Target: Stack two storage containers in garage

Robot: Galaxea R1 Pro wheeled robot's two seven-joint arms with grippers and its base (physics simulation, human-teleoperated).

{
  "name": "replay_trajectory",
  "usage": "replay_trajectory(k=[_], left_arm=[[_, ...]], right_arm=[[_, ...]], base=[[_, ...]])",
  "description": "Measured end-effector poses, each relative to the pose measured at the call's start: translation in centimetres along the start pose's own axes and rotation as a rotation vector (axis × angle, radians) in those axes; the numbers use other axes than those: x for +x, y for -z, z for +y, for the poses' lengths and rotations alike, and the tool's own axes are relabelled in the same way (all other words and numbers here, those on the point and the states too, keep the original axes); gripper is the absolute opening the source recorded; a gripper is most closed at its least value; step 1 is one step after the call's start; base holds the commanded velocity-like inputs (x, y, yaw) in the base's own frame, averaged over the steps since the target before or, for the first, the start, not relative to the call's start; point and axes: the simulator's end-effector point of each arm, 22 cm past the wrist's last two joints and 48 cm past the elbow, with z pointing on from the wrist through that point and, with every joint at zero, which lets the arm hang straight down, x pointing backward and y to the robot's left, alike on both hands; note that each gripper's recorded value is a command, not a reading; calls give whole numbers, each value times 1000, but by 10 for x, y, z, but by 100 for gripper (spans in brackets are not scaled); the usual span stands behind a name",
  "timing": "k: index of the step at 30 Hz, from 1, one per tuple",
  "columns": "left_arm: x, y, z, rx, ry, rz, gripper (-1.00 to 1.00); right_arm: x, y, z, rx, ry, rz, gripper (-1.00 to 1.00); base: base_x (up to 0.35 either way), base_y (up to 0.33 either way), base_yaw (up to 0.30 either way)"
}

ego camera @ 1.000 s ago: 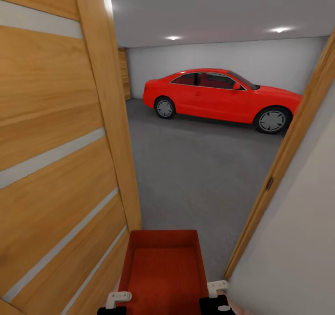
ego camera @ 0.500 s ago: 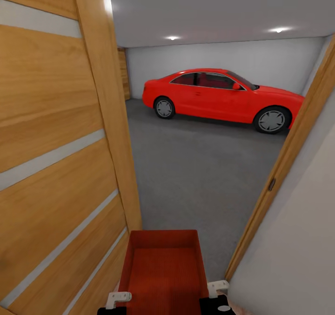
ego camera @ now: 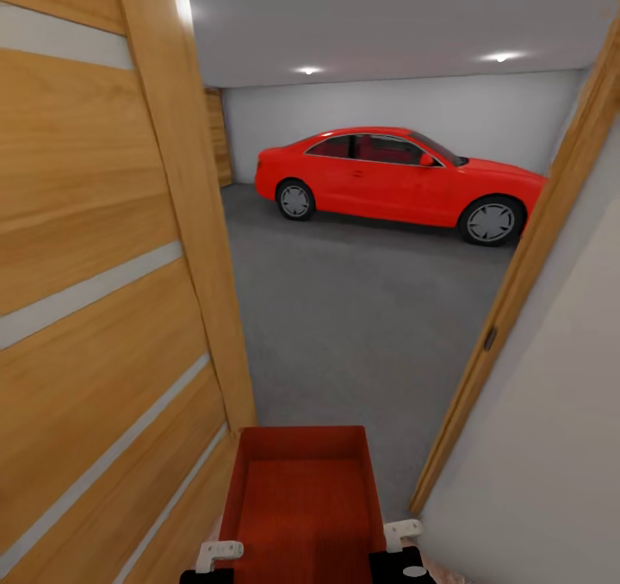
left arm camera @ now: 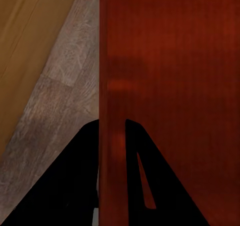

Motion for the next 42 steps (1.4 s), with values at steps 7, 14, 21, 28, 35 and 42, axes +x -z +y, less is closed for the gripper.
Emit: replay_trajectory(k=[7,14,21,28,35,42], left_arm=[[0,0,0,0,0,0,-100],[0,0,0,0,0,0,-100],[0,0,0,0,0,0,-100],[0,0,0,0,1,0,-100],[0,0,0,0,1,0,-100],[0,0,0,0,1,0,-100]], right_arm=[[0,0,0,0,0,0,-100],[0,0,0,0,0,0,-100],[0,0,0,0,0,0,-100],[0,0,0,0,1,0,-100],[0,0,0,0,1,0,-100],[0,0,0,0,0,0,-100]], base=[[38,71,-252],[93,179,-251],[100,198,-88],[25,38,-187],[2,109,-275],[0,209,-253]])
